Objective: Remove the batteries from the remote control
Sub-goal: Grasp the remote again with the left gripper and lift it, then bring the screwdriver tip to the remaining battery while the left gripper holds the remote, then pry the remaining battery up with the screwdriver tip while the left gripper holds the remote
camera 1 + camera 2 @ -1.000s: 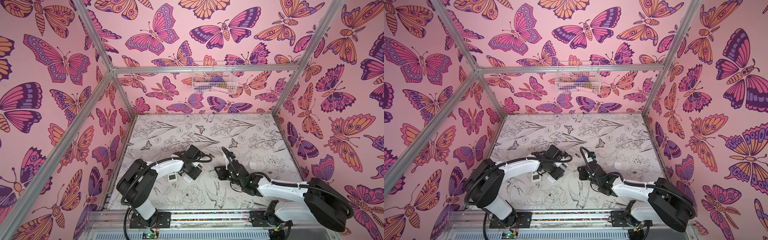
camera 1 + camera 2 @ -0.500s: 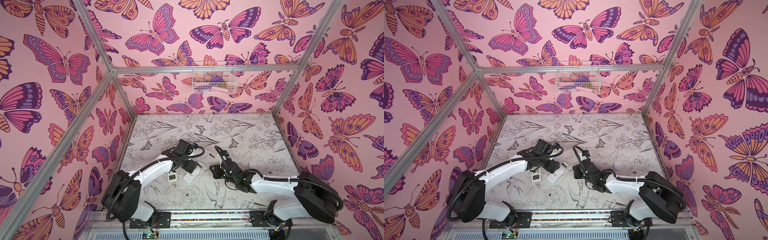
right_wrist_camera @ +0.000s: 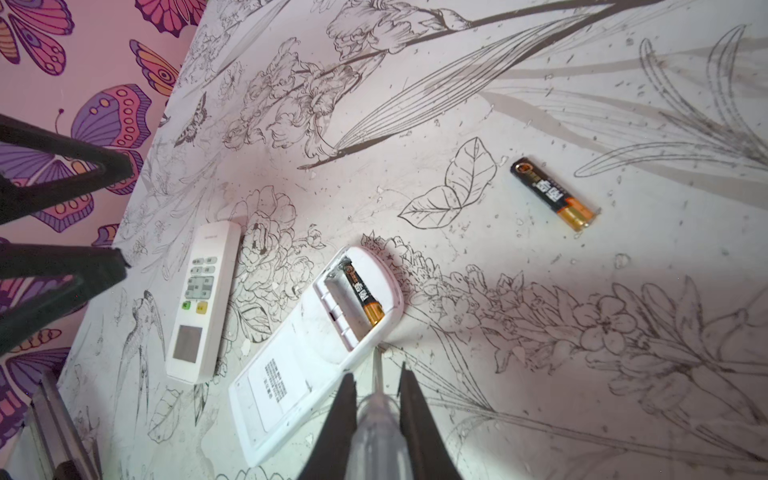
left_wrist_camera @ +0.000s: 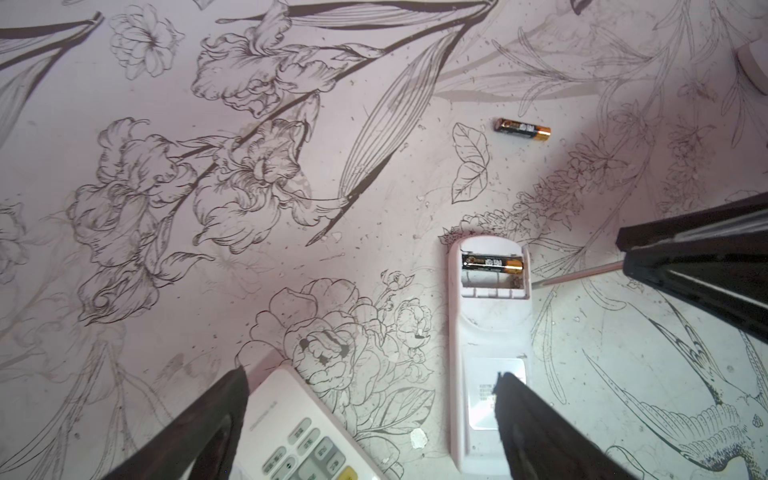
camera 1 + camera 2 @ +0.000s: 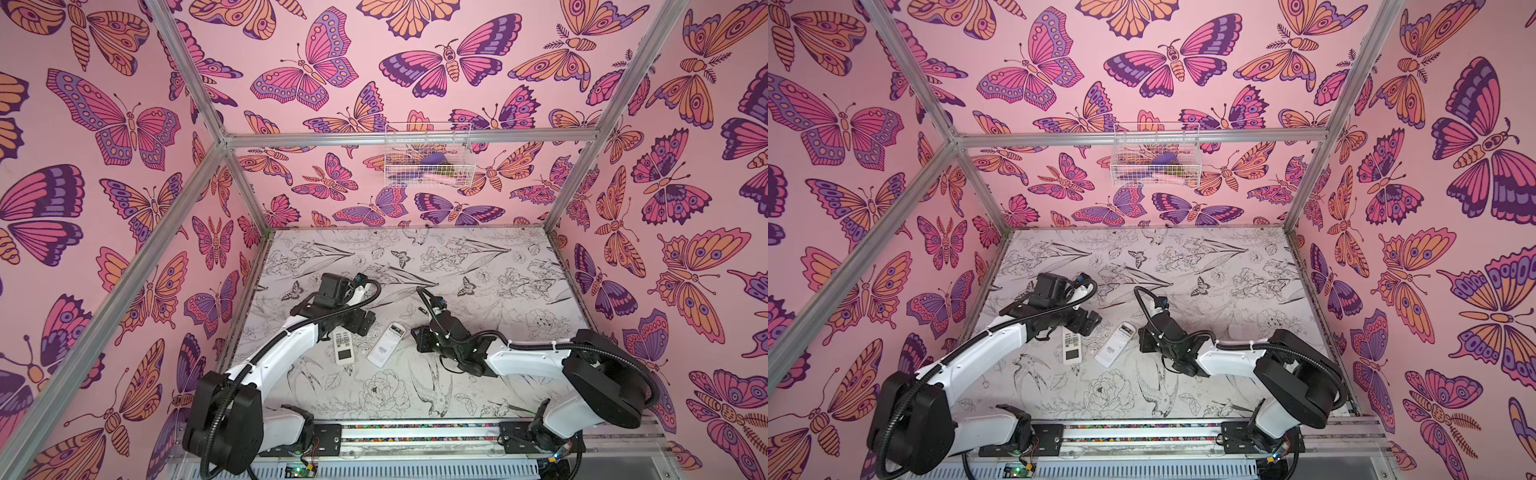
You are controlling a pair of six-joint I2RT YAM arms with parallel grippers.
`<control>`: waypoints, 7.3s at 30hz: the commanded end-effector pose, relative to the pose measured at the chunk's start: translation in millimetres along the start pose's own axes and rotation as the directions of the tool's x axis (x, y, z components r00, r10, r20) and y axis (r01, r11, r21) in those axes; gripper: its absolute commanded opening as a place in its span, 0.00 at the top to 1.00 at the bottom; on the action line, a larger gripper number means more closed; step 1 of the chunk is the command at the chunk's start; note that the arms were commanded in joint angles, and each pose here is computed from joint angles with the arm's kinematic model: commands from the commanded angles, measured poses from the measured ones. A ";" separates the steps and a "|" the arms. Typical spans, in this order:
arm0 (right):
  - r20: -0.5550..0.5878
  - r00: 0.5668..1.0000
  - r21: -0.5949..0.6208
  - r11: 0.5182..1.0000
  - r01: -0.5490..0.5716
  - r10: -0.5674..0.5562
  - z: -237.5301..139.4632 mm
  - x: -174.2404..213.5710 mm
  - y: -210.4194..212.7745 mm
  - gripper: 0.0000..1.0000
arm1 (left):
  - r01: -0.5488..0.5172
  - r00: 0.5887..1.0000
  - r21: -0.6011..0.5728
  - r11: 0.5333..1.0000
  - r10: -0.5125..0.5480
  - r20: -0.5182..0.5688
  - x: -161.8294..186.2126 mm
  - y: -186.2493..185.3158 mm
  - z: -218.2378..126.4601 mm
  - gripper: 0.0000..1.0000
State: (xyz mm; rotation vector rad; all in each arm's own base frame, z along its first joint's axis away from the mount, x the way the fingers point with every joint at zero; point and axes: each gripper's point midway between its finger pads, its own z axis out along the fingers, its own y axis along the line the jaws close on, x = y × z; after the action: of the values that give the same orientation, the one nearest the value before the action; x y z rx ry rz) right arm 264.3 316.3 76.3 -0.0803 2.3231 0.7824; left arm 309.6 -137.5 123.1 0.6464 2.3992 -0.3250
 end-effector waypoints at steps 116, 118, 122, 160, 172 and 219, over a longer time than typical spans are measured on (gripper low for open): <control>0.129 0.987 -0.107 0.991 -0.086 0.099 -101.3 -15.5 -36.6 1.00 | -0.699 0.506 0.546 0.463 0.859 -0.080 91.1 -137.8 90.2 0.32; 0.128 0.987 -0.101 0.991 -0.084 0.096 -100.1 -15.2 -37.4 1.00 | -0.709 0.489 0.543 0.450 0.868 -0.080 94.0 -135.3 88.2 0.29; 0.119 0.986 -0.113 0.988 -0.102 0.116 -99.3 -14.4 -35.4 1.00 | -0.711 0.477 0.539 0.452 0.873 -0.103 97.8 -128.8 83.5 0.26; -0.035 0.987 -0.269 0.950 -0.159 0.155 -37.4 13.4 41.9 1.00 | -0.689 0.615 0.465 0.556 0.788 -0.031 102.8 -122.5 65.3 0.37; -0.065 0.989 -0.266 0.953 -0.143 0.131 -31.6 20.4 43.4 1.00 | -0.673 0.645 0.475 0.567 0.764 0.003 107.0 -121.3 60.7 0.34; -0.187 0.982 -0.162 0.987 -0.005 -0.025 -22.2 47.5 29.9 1.00 | -0.724 0.618 0.396 0.565 0.787 0.006 100.3 -104.2 70.3 0.46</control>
State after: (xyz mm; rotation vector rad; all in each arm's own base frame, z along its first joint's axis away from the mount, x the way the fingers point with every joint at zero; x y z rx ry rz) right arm 211.6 325.6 81.0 -0.2022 2.3978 0.9874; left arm 219.7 -223.8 17.7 1.8749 1.9435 -0.3784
